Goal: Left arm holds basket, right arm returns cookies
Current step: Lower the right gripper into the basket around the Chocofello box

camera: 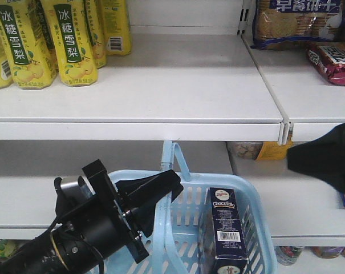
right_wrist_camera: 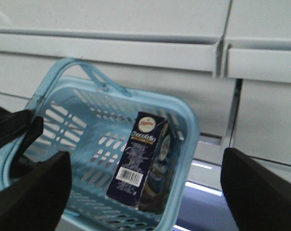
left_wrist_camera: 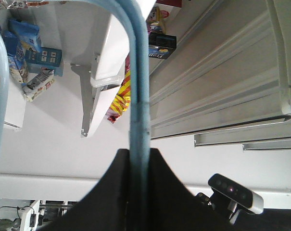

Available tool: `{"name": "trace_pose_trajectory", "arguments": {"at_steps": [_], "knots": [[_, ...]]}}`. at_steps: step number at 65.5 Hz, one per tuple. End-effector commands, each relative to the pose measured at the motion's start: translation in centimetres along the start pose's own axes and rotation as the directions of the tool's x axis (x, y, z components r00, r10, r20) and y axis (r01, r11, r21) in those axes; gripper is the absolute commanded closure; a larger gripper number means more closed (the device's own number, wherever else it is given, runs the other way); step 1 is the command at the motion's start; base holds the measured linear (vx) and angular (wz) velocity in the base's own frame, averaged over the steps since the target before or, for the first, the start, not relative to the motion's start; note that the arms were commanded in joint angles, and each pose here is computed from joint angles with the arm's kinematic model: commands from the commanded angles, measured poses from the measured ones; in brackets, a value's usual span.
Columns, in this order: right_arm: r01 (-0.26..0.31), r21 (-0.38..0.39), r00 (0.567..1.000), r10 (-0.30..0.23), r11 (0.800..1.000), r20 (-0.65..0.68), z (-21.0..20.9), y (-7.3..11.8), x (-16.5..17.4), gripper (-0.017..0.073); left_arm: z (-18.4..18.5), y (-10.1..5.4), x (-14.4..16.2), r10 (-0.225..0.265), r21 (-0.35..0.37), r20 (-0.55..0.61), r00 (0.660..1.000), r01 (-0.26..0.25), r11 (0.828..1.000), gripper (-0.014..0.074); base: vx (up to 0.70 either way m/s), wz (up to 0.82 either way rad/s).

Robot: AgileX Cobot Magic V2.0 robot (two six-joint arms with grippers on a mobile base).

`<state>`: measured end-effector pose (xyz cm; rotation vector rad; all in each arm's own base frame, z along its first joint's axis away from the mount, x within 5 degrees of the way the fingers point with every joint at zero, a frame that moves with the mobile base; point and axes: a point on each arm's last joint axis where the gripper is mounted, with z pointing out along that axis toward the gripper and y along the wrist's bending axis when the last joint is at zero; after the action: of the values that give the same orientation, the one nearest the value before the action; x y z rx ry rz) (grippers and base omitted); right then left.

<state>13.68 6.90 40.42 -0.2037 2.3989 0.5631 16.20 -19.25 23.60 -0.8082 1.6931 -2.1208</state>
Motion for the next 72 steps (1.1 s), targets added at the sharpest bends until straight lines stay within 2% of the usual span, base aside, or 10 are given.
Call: {"name": "trace_pose_trajectory", "arguments": {"at_steps": [1, 9, 20, 33, 48, 57, 72], "knots": [[-0.004, -0.058, 1.0, 0.004, 0.998, -0.003, 0.7, 1.2, -0.8, -0.0031, -0.2, -4.4, 0.5, 0.008, 0.369, -0.05, 0.999, 0.011, 0.93, 0.0596, 0.0, 0.0], [0.019, -0.075, 0.995, -0.025, 0.997, -0.092, 3.1, 2.1, -0.9, -0.0031, -0.2, -4.4, 0.5, 0.008, 0.369, -0.05, 0.999, 0.011, 0.93, 0.0596, 0.0, 0.0], [-0.001, -0.054, 0.98, -0.01, 0.999, -0.2, 5.9, 2.9, -0.7, -0.0031, -0.2, -4.4, 0.5, 0.008, 0.369, -0.05, 0.999, 0.011, 0.93, 0.0596, 0.0, 0.0], [-0.042, 0.047, 0.966, 0.053, 0.998, -0.252, 8.4, 2.7, -0.9, -0.0031, -0.2, -4.4, 0.5, 0.008, 0.369, -0.05, 0.999, 0.011, 0.93, 0.0596, 0.0, 0.0], [-0.074, 0.103, 0.958, 0.099, 0.992, -0.269, 10.1, 2.4, -1.1, -0.0031, -0.2, -4.4, 0.5, 0.008, 0.369, -0.05, 0.999, 0.011, 0.93, 0.0596, 0.0, 0.0], [-0.021, 0.112, 0.957, 0.052, 0.993, -0.286, 10.9, 3.4, -0.5, -0.0031, -0.2, -4.4, 0.5, 0.008, 0.369, -0.05, 0.999, 0.011, 0.93, 0.0596, 0.0, 0.0], [-0.031, 0.129, 0.956, 0.067, 0.991, -0.286, 12.2, 4.1, -0.3, -0.0027, -0.2, -4.4, 0.5, 0.008, 0.369, -0.05, 0.999, 0.011, 0.93, 0.0596, 0.0, 0.0]]}}
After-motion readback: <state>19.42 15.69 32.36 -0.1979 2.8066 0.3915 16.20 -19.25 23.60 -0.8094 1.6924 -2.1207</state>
